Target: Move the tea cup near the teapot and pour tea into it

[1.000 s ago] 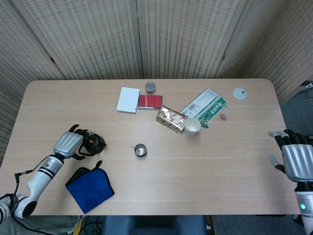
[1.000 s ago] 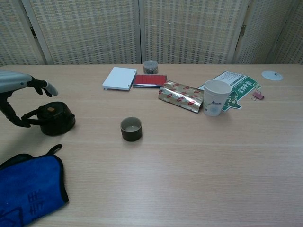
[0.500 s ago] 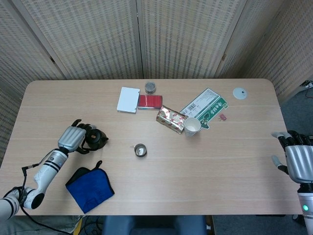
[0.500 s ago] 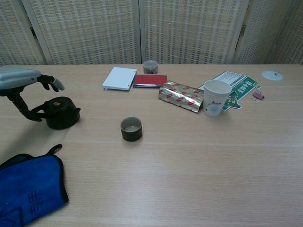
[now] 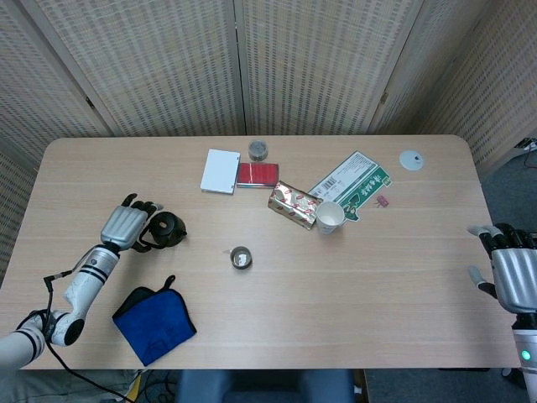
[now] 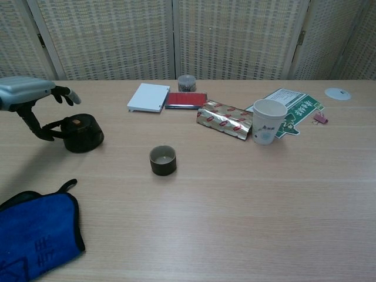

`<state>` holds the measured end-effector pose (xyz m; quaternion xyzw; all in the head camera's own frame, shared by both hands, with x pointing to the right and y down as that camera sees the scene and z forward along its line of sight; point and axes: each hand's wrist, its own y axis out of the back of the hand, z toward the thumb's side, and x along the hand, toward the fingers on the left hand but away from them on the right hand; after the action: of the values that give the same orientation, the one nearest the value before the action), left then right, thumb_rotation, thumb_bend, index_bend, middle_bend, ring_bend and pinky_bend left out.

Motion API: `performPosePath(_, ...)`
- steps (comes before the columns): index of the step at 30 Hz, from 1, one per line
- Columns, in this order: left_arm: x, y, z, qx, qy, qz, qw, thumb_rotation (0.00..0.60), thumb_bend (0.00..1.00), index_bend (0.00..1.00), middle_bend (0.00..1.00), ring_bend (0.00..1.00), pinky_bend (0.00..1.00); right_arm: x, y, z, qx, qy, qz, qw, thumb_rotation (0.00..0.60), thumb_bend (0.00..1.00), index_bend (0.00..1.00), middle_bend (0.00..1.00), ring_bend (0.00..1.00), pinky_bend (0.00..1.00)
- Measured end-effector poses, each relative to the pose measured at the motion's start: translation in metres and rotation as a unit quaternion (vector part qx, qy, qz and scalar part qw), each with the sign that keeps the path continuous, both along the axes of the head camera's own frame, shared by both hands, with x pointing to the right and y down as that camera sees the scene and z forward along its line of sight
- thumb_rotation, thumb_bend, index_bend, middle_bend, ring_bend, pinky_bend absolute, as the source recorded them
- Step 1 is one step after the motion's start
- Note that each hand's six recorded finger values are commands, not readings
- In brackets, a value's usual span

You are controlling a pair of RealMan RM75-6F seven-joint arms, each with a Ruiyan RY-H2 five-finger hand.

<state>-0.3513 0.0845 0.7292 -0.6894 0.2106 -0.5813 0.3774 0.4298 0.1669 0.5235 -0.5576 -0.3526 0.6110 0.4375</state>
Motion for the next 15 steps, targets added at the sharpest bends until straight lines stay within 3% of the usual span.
performPosePath(7,0.002,0.006,-0.016,0.002,0.025,-0.001,0.9997,0.6,0.08,0.2,0.21,0.21,0.05,-0.002,-0.008,-0.004,0.009,-0.001,-0.006,0.9999,0.6,0.23,0.29,0.3,0.2,0.27)
performPosePath(15,-0.003,0.031,-0.04,-0.009,0.064,0.015,0.9978,0.6,0.08,0.3,0.25,0.25,0.0,-0.005,-0.014,-0.009,0.016,-0.001,-0.01,0.9998,0.6,0.23,0.29,0.3,0.2,0.27)
